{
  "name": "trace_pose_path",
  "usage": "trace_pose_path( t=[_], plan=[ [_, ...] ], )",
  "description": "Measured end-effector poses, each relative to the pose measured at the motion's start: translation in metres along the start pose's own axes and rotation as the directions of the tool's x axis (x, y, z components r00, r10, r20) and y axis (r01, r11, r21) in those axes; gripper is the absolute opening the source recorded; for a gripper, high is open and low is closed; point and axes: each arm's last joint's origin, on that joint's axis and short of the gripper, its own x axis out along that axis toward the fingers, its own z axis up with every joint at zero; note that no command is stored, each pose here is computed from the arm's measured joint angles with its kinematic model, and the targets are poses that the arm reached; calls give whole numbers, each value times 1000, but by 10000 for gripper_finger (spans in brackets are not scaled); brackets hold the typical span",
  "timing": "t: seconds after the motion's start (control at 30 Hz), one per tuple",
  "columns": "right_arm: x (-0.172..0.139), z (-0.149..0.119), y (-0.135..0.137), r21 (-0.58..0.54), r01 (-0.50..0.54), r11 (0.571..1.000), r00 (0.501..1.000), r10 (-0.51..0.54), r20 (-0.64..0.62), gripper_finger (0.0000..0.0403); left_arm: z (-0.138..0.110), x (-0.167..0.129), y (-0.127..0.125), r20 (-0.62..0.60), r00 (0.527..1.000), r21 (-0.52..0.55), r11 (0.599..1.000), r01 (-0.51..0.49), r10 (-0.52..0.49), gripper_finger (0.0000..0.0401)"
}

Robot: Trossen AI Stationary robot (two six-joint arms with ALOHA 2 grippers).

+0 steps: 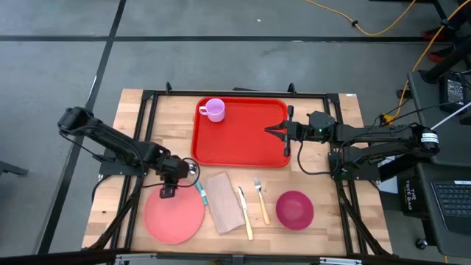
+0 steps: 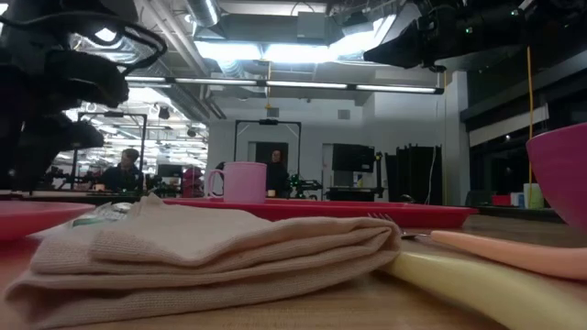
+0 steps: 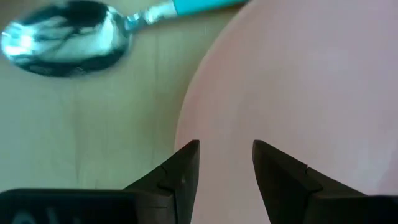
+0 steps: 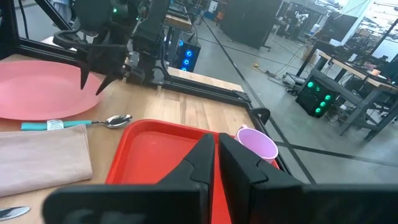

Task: Set up tray
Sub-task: Put the light pink plate in the middle of the red tray

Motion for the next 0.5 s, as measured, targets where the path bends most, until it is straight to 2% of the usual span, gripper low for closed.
trace_pose_path(
  t=[0.2, 0.5],
  plan=[
    [0, 0, 0, 0, 0, 1000, 1000, 0, 0, 29, -2, -5, 3, 48, 995, -2, 996, -88, 88, 143],
    [0, 0, 0, -1, 0, 1000, 1000, 0, 0, 29, -1, 1, 4, 6, 995, 3, 995, -101, 101, 143]
  ],
)
